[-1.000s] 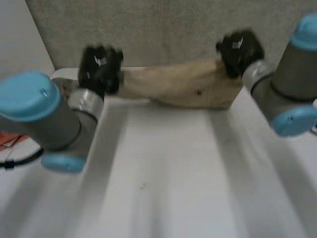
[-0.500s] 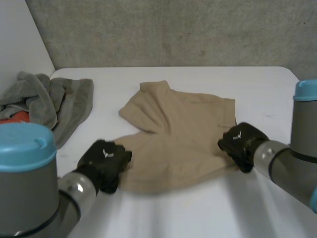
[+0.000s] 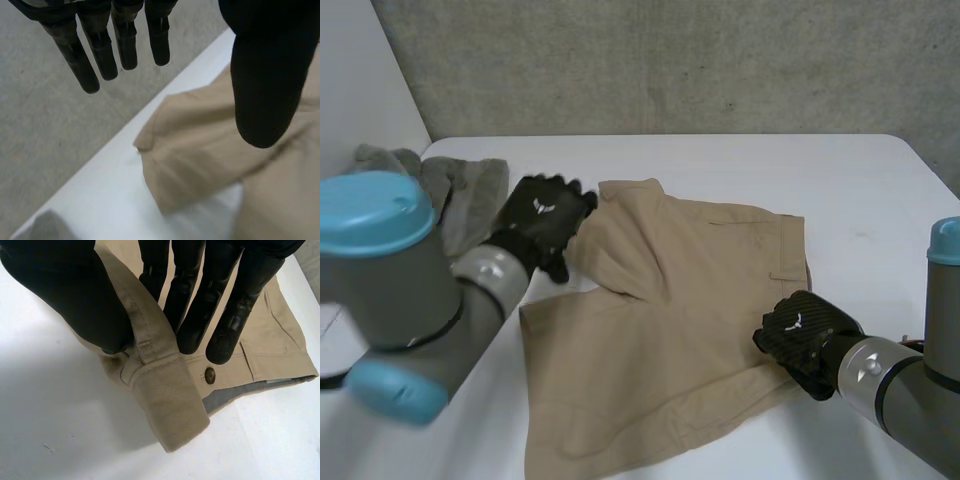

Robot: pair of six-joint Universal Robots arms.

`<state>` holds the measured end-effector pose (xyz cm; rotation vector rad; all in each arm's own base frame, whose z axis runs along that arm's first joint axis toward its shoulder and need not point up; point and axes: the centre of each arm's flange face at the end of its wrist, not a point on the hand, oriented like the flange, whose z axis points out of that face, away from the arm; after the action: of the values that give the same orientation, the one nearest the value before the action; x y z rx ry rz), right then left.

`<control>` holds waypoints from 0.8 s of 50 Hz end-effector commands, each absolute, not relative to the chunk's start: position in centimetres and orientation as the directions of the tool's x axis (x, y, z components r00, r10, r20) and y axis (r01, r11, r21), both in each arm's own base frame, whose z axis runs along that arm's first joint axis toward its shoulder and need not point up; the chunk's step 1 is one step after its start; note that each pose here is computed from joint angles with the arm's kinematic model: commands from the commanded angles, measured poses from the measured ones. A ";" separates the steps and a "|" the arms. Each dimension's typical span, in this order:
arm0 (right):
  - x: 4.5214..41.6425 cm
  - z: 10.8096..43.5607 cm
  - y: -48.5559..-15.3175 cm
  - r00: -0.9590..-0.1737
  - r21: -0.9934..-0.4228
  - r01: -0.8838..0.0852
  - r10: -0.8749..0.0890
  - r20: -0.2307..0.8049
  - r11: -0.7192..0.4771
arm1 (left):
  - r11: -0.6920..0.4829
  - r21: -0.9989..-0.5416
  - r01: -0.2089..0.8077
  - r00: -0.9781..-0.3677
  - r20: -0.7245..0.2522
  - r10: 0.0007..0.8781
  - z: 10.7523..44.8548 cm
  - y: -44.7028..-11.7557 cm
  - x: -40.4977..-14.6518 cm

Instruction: Fold the laundry.

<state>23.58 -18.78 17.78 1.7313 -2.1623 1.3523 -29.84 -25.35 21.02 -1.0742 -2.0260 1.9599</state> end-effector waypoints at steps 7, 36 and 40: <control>23.5 17.0 -18.7 -0.400 -0.603 -0.798 -0.756 0.517 0.010 | -0.098 -0.897 0.431 -0.702 -0.402 0.587 14.5 -34.4 -31.7; 23.5 16.8 -19.5 -0.417 -0.615 -0.789 -0.730 0.541 -0.005 | -0.031 -0.775 0.632 -0.706 -0.591 0.390 12.7 -35.5 -29.5; 23.6 16.7 -19.4 -0.416 -0.616 -0.788 -0.732 0.540 -0.007 | -0.033 -0.768 0.640 -0.699 -0.600 0.389 13.0 -34.8 -29.4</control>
<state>23.49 -19.41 16.71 1.6615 -2.1731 1.4145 -29.93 -35.83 12.62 -1.2232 -2.2737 2.0568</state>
